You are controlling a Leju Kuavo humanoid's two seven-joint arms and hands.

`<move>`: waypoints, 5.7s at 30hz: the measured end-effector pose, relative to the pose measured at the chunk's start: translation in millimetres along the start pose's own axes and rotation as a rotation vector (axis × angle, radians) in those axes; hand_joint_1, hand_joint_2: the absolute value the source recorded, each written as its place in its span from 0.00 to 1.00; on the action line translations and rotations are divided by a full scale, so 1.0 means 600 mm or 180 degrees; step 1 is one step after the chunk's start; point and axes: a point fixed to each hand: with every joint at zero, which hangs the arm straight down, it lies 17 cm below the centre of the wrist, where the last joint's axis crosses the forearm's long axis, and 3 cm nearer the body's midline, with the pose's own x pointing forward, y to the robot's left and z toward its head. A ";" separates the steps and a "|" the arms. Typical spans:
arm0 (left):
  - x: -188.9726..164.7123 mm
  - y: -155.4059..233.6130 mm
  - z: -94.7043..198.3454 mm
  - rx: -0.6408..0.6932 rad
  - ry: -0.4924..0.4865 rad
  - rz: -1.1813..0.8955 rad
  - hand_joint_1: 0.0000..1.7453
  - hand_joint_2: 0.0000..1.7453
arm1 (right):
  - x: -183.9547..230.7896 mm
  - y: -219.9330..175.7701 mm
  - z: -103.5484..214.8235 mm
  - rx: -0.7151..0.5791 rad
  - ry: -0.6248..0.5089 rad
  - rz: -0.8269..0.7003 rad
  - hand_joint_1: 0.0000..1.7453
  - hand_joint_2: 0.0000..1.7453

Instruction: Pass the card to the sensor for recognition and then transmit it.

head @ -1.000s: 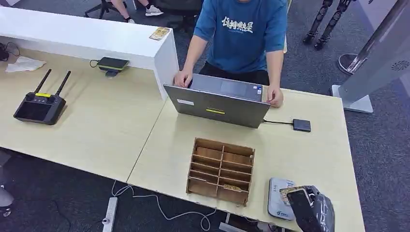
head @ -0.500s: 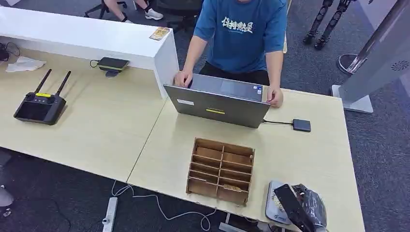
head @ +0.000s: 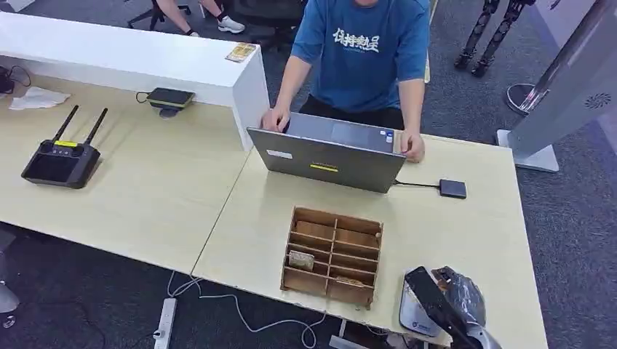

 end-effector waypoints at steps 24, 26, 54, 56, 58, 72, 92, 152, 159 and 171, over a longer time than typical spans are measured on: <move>-0.004 0.010 0.007 -0.0014 0.0035 -0.0259 0.00 0.00 | 0.245 -0.186 -0.069 -0.1176 -0.1233 -0.0133 1.00 1.00; -0.004 0.013 0.008 0.0000 0.0040 -0.0304 0.00 0.00 | 0.271 -0.212 -0.081 -0.1279 -0.1307 -0.0143 1.00 1.00; 0.023 0.070 -0.011 0.0175 0.0083 -0.0857 0.00 0.00 | 0.551 -0.437 -0.220 -0.1927 -0.1482 0.0574 1.00 1.00; 0.024 0.070 -0.012 0.0161 0.0090 -0.0870 0.00 0.00 | 0.560 -0.443 -0.222 -0.1948 -0.1482 0.0621 1.00 1.00; 0.023 0.066 -0.013 0.0140 0.0090 -0.0872 0.00 0.00 | 0.565 -0.444 -0.226 -0.1943 -0.1463 0.0635 1.00 1.00; 0.021 0.056 -0.016 0.0092 0.0094 -0.0867 0.00 0.00 | 0.560 -0.425 -0.234 -0.1914 -0.1428 0.0698 0.00 1.00; 0.022 0.045 -0.017 0.0044 0.0067 -0.0793 0.00 0.00 | 0.554 -0.406 -0.228 -0.1921 -0.1533 0.0749 0.00 1.00; 0.025 -0.001 -0.006 0.0092 -0.0198 0.0043 0.00 0.00 | 0.304 -0.140 0.150 -0.1722 -0.2095 -0.0038 0.00 1.00; 0.023 -0.001 -0.006 0.0092 -0.0177 0.0045 0.00 0.00 | 0.300 -0.107 0.149 -0.1595 -0.2021 -0.0059 0.00 1.00; 0.023 -0.002 -0.006 0.0078 -0.0173 0.0043 0.00 0.00 | 0.317 -0.055 0.164 -0.1470 -0.2136 0.0331 0.00 1.00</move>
